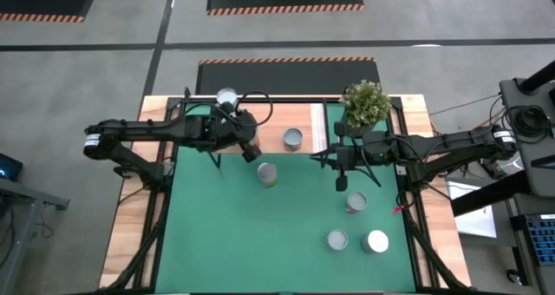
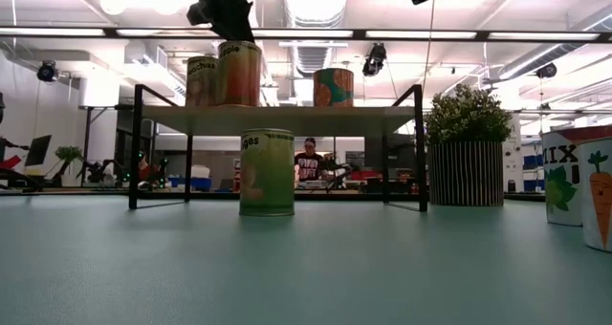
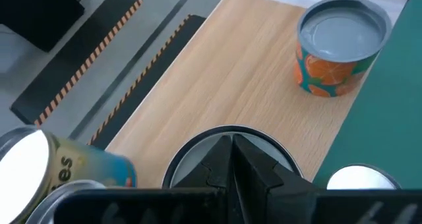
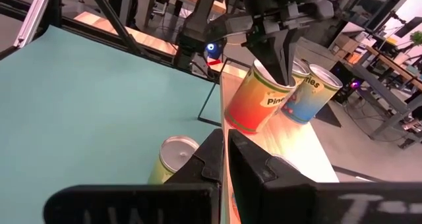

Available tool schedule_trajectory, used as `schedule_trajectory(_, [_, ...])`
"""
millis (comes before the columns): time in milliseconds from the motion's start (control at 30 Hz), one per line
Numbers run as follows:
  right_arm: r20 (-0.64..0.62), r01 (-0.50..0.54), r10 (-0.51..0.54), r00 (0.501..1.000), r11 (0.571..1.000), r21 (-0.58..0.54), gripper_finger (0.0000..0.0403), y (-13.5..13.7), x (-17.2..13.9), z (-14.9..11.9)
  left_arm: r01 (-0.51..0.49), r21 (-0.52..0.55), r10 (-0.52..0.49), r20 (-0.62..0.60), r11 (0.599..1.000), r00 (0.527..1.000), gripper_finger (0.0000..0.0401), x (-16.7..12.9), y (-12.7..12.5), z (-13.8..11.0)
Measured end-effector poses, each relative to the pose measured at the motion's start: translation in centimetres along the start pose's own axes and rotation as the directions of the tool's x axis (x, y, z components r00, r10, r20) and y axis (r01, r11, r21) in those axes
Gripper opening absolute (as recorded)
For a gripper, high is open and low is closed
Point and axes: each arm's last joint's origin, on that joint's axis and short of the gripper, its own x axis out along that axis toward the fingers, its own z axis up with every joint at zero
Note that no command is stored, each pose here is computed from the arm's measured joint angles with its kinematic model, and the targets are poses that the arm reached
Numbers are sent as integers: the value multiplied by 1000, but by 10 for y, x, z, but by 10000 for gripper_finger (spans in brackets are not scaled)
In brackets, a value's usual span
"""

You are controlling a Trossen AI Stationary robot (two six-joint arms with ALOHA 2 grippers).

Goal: Pick and place cans onto a shelf
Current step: Adjust the canned pineapples

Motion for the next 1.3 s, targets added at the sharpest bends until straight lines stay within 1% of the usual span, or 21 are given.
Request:
schedule_trajectory(200, [-2, -1, 1, 1000, 1000, 0, 11, 0, 0, 0, -7, -24, 7, -25, 1000, 1000, 0, -4, 3, -4])
schedule_trajectory(433, [-3, -1, 1, 1000, 1000, 0, 11, 0, 0, 0, -1, -53, -2, -51, 999, 999, 0, -16, 11, -9])
schedule_trajectory(500, [-4, -1, 1, 1000, 1000, -1, 11, 0, 0, 0, -9, -61, 5, -65, 998, 998, 0, -19, 14, -12])
schedule_trajectory(633, [-5, -2, 2, 1000, 1000, -1, 11, 0, 0, 0, -66, -70, 60, -89, 995, 994, 0, -23, 19, -17])
schedule_trajectory(1133, [-9, -3, 3, 1000, 1000, -1, 11, 0, 0, -1, -61, -85, 52, -97, 995, 994, 0, -31, 24, -20])
schedule_trajectory(1300, [-9, -3, 3, 1000, 1000, -2, 11, 0, 0, -1, -92, -107, 76, -140, 990, 987, 0, -36, 29, -27])
